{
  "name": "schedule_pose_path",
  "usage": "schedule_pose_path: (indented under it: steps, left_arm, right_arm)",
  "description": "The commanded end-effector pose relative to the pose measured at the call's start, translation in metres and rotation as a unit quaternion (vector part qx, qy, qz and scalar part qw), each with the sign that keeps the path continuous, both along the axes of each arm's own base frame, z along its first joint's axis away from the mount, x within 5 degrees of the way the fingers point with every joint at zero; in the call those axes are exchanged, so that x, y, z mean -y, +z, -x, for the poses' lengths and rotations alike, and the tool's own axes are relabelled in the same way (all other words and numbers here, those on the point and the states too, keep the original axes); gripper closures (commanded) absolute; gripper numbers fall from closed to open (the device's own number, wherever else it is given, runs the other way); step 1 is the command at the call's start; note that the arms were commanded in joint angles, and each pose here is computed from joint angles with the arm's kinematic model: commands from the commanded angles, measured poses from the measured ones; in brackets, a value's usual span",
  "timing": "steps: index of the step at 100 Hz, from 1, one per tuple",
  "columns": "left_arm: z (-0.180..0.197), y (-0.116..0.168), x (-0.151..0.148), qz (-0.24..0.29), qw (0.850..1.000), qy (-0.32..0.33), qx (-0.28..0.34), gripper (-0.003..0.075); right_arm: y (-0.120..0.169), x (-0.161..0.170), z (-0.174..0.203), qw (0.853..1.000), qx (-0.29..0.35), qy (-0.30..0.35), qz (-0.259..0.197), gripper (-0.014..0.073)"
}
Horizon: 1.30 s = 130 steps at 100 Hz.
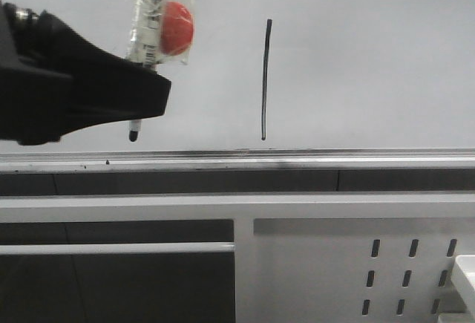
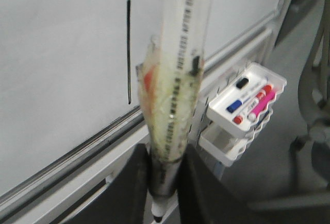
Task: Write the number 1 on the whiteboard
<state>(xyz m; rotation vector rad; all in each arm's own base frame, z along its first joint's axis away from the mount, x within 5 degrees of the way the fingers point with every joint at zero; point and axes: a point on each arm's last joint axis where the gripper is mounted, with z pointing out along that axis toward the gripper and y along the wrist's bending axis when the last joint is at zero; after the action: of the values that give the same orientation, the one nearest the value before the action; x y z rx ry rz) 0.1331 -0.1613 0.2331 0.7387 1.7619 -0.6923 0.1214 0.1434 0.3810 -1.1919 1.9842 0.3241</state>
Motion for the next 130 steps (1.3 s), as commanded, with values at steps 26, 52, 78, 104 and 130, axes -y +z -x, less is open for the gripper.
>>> schedule_pose_path:
  steps: [26,52,78,104,130]
  left_arm:
    - [-0.01,-0.01,-0.022,0.177,0.973,0.132,0.066,0.074]
    - [-0.019,-0.02,-0.016,0.185,0.968,0.142,0.097,0.074]
    - [-0.02,-0.031,-0.016,0.146,0.975,0.157,0.059,0.074]
    - [-0.02,-0.036,-0.013,0.12,0.981,0.148,0.031,0.074]
    - [-0.024,-0.035,-0.009,0.105,0.983,0.148,0.034,0.074]
  right_arm:
    - [0.015,0.002,0.0,0.999,0.037,-0.002,-0.037,0.0664]
    - [0.015,0.002,0.0,0.999,0.037,-0.002,-0.037,0.0664]
    - [0.015,0.002,0.0,0.999,0.037,-0.002,-0.037,0.0664]
    - [0.027,-0.007,-0.008,0.99,0.104,0.005,-0.09,0.0664]
    - [0.027,-0.009,-0.008,0.99,0.094,0.006,-0.102,0.0664]
